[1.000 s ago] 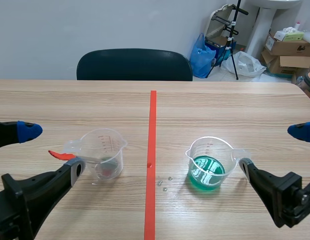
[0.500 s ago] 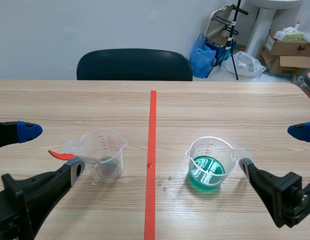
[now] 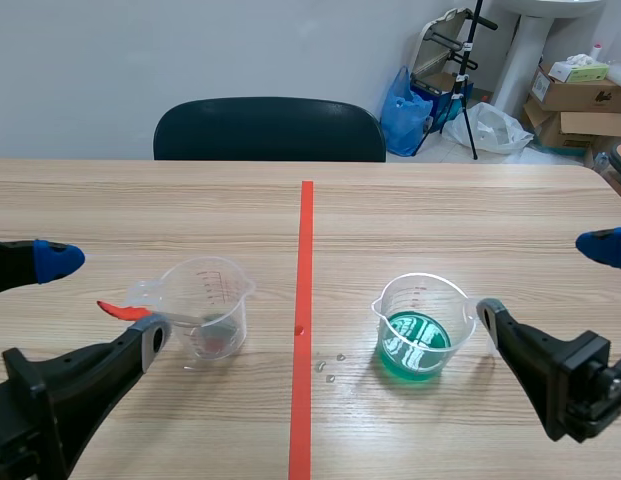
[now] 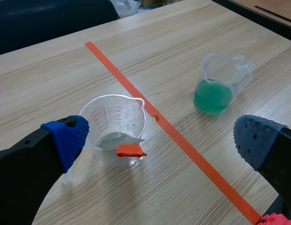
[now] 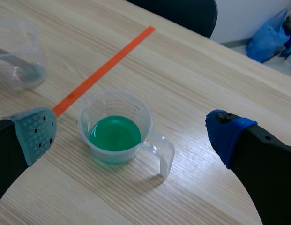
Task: Do the redox reaction experiment
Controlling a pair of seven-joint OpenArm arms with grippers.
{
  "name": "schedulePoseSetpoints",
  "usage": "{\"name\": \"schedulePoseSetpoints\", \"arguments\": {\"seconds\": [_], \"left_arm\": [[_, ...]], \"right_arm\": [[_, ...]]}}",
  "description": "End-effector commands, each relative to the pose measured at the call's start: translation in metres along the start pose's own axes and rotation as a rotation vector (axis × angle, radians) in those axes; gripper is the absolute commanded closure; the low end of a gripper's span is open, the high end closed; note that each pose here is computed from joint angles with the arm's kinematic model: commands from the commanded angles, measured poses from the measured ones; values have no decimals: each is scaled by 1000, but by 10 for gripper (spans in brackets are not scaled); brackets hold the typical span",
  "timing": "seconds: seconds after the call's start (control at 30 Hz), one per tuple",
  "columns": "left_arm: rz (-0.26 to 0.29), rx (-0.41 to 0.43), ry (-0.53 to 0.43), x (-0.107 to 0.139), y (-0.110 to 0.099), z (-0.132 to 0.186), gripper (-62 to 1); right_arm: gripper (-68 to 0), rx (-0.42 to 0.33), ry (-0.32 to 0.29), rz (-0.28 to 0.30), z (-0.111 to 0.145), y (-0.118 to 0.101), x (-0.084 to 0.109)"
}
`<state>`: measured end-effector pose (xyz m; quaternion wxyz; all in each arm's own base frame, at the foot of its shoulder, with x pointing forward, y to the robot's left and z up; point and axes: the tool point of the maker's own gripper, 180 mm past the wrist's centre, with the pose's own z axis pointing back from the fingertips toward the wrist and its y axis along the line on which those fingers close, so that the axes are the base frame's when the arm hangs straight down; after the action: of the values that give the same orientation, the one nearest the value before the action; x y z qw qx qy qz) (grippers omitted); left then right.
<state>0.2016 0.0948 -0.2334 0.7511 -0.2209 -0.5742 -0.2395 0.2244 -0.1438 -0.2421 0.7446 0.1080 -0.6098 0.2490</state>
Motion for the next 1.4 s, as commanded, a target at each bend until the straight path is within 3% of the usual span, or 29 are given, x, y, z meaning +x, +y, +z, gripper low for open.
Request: {"name": "schedulePoseSetpoints", "arguments": {"seconds": [0.0, 0.3, 0.47, 0.67, 0.93, 1.03, 1.2, 1.37], "left_arm": [[7, 4, -23, 5, 1, 0, -623], [9, 6, -18, 4, 0, 1, -623], [-9, 93, 3, -4, 12, 10, -623], [-64, 181, 32, -16, 21, 36, -623], [-130, 267, 134, -45, 26, 79, -623], [-131, 311, 179, -58, 29, 96, -623], [-118, 368, 241, -76, 30, 123, -623], [-111, 373, 291, -86, 22, 138, -623]], "right_arm": [[-679, 14, -58, 21, -2, 1, 15], [-679, 105, -124, 113, -23, 22, 33], [-679, 206, -154, 210, -40, 51, 40], [-679, 315, -228, 195, -55, 89, 56], [-679, 487, -302, 209, -70, 142, 59], [-679, 534, -363, 195, -74, 157, 63], [-679, 573, -433, 242, -86, 182, 60], [-679, 628, -483, 252, -96, 210, 54]]}}
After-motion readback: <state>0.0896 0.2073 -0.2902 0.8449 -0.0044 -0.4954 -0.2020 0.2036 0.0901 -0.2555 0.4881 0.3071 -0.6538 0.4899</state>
